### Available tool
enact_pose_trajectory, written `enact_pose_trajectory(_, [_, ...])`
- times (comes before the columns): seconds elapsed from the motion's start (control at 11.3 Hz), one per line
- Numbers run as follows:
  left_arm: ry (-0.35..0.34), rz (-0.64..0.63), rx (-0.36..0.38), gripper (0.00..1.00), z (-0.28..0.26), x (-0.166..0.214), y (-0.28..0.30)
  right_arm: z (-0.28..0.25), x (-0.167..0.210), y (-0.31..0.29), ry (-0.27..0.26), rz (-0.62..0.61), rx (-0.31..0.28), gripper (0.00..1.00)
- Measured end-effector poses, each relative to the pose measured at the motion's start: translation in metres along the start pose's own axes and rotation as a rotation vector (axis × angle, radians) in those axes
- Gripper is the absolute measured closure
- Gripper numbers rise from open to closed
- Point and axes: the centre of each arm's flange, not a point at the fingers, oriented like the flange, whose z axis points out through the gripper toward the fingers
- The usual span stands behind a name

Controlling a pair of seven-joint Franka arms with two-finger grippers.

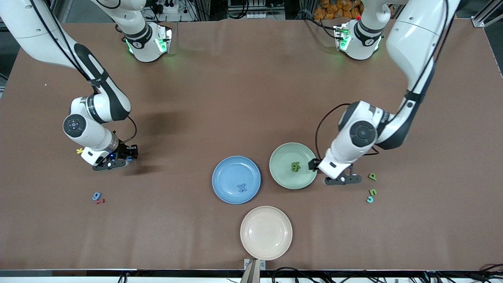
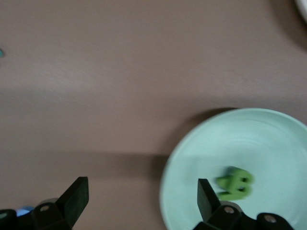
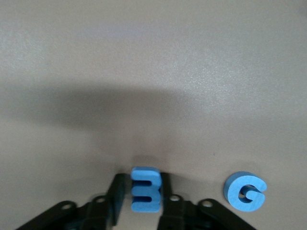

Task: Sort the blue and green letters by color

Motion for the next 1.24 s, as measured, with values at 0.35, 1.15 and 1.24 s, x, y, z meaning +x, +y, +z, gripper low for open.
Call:
enact_pose_trajectory(0.35, [0.012, 0.114, 0.048, 0.0, 0.0, 0.02, -0.067, -0.002, 0.001, -0.001, 0.005, 0.008, 0.0, 0.73])
enact_pose_trajectory(1.15, [-0.016, 0.152, 0.037, 0.0, 0.023, 0.036, -0.183, -0.112, 0.117, -0.203, 0.037, 0.325, 0.237, 0.73])
enact_pose_trajectory(1.24, [-0.007, 0.143, 0.026, 0.0, 0.031, 0.036, -0.188, -0.109, 0.124, -0.222, 0.028, 0.378, 0.261, 0.73])
